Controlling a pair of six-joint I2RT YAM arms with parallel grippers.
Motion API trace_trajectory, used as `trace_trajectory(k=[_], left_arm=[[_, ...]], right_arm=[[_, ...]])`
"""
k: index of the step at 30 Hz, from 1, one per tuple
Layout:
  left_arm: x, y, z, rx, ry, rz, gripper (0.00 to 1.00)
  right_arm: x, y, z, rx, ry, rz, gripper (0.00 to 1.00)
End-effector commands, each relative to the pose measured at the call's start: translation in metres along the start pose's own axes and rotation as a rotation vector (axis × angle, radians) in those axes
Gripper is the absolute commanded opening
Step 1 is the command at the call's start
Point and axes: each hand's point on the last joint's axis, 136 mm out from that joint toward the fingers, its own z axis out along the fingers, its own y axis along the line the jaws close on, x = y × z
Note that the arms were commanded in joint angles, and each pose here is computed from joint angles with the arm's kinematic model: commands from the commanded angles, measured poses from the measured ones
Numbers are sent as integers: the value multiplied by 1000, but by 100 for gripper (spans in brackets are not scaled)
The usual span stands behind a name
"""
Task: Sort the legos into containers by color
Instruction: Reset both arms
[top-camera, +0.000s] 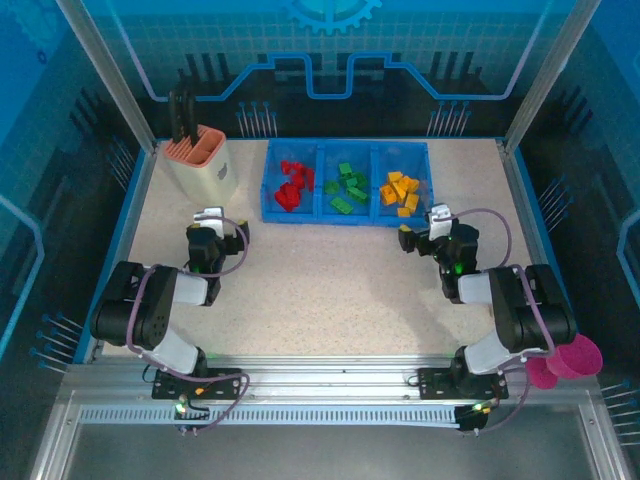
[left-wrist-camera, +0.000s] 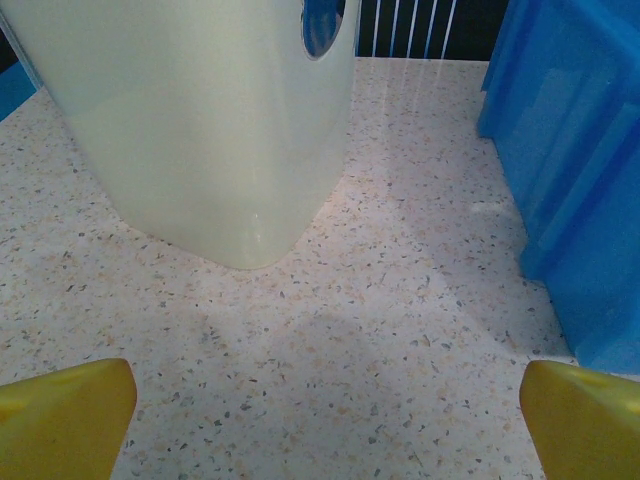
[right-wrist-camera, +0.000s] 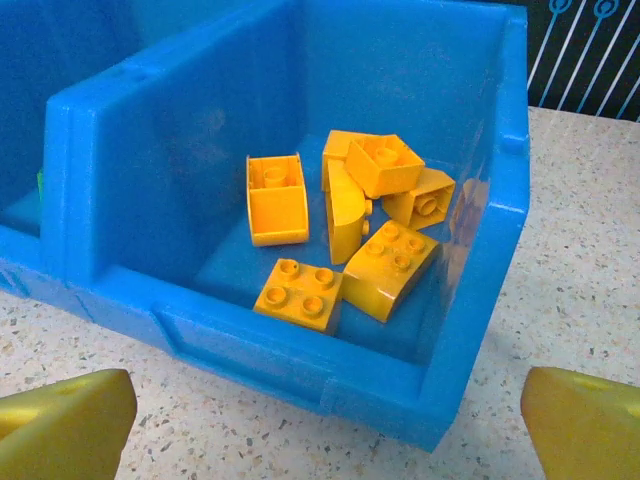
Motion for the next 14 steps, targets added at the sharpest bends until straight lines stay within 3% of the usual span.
trace_trajectory(k=[1, 14], left_arm=[[-10, -1, 0, 14, -22, -11, 99], [-10, -1, 1, 21, -18, -17, 99]], right_arm=[[-3, -8, 1, 24, -4, 15, 100], [-2, -8, 2, 28, 1, 12, 100]])
